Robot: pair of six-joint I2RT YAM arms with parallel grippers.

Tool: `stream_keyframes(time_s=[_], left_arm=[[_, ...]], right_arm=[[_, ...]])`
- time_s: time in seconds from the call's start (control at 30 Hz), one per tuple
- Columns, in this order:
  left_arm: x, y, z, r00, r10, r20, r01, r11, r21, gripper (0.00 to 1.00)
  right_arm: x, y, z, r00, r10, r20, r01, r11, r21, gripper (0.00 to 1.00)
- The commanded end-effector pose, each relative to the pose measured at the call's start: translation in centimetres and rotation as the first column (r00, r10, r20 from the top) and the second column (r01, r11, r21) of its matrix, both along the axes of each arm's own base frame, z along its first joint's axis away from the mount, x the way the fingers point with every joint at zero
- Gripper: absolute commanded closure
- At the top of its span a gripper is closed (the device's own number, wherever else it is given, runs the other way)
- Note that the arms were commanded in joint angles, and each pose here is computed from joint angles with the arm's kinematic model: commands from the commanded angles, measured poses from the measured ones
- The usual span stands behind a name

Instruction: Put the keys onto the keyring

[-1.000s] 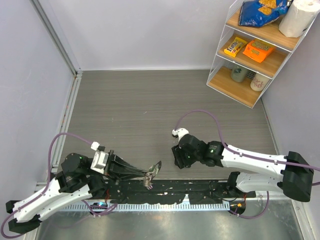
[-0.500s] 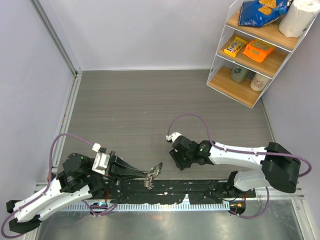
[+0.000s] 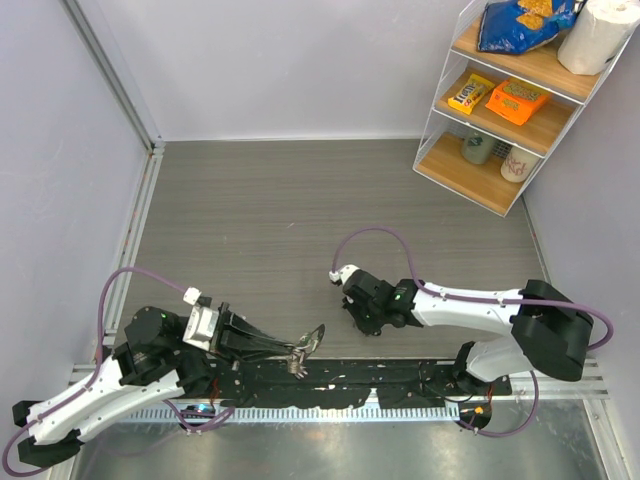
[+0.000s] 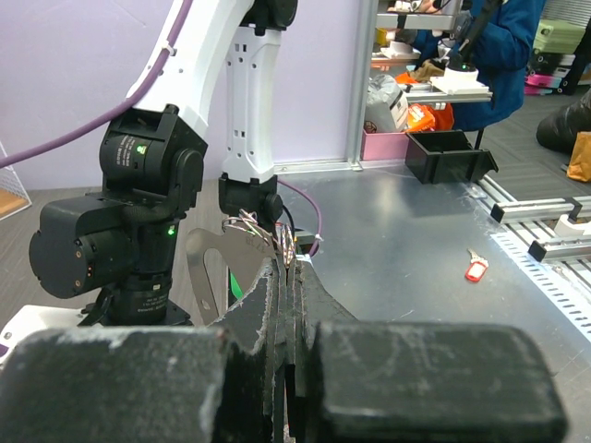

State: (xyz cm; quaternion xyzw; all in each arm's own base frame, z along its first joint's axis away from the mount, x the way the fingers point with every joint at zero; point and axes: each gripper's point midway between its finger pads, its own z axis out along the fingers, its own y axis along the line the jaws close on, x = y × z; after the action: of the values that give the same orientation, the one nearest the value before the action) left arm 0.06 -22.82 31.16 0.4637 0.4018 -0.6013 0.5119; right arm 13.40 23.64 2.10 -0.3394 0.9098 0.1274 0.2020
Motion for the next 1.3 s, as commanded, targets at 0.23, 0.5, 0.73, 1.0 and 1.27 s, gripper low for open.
stream_keyframes(time_s=[0.23, 0.5, 0.73, 1.0, 1.27], left_arm=[[-0.7, 0.8, 2.1, 0.999, -0.01, 0.053, 0.014, 0.997, -0.081, 1.0], [-1.9, 0.7, 2.6, 0.993, -0.096, 0.063, 0.101, 0.992, -0.078, 1.0], [-2.6, 0.7, 3.6, 0.988, -0.138, 0.067, 0.145, 0.985, -0.099, 1.0], [-3.6, 0.9, 5.0, 0.976, -0.215, 0.03, 0.217, 0.966, -0.139, 1.0], [-4.0, 1.3, 5.7, 0.971, -0.239, 0.01, 0.237, 0.956, -0.171, 1.0]], right_arm=[[0.5, 1.3, 8.9, 0.991, 0.008, 0.133, -0.038, 0.974, 0.224, 0.95], [-5.8, 2.1, 23.0, 0.883, 0.358, 0.302, -0.466, 0.743, 0.481, 0.94], [-7.6, 1.9, 29.7, 0.754, 0.457, 0.472, -0.652, 0.607, 0.454, 0.94], [-9.8, 3.9, 33.7, 0.547, 0.555, 0.626, -0.831, 0.452, 0.325, 0.94], [-11.0, 4.1, 35.3, 0.424, 0.572, 0.702, -0.898, 0.365, 0.245, 0.95]])
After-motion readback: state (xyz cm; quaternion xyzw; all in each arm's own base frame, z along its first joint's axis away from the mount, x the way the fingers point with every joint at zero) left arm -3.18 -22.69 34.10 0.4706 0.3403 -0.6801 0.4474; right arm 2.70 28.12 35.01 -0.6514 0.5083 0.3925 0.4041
